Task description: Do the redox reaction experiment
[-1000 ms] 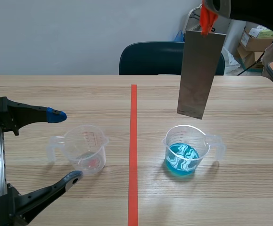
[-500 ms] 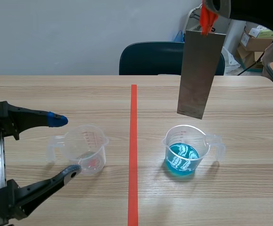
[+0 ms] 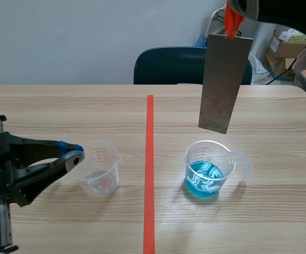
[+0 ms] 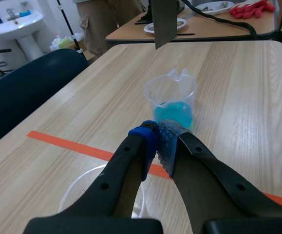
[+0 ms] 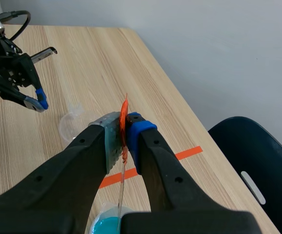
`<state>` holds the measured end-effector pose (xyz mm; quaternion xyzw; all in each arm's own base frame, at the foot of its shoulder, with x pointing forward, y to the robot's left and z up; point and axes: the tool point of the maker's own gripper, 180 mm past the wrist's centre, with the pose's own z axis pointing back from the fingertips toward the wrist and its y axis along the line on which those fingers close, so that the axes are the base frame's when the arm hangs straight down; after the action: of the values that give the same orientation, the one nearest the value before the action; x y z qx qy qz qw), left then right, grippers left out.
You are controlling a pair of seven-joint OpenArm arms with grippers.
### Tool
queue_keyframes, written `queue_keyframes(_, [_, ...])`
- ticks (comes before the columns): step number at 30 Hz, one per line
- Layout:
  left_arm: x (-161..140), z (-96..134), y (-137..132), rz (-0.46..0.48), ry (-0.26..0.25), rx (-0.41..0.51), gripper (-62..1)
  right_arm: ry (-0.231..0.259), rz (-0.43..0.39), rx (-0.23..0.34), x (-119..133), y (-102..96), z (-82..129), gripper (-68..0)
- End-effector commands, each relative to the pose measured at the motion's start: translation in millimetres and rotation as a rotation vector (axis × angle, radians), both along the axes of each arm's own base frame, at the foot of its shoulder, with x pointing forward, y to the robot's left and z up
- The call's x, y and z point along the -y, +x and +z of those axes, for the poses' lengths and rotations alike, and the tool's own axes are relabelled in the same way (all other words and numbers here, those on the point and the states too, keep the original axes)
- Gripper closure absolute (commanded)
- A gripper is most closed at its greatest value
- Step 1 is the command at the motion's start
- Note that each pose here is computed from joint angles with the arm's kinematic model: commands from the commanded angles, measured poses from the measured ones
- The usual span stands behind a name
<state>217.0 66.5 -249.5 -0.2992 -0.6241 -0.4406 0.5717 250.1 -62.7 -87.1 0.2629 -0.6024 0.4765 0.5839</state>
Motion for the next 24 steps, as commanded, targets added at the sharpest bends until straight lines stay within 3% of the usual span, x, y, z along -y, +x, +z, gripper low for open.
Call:
queue_keyframes(1, [8.7,9.9,8.0,0.001,-0.019,0.033,-1.7,0.014,0.017,0.027,-2.7,-2.5,9.0,-1.0])
queue_keyframes(5, [23.9,6.5,17.8,0.002,0.002,0.029,-1.7,0.014,0.017,0.027,-2.7,-2.4,9.1,-1.0])
queue_keyframes(18, [100.3,16.1,13.4,-0.159,-0.050,0.041,-1.7,0.014,0.017,0.027,-2.7,-2.5,9.1,-1.0])
queue_keyframes(24, [120.5,10.3,17.6,-0.169,-0.065,0.022,-1.7,0.014,0.017,0.027,-2.7,-2.5,9.1,-1.0])
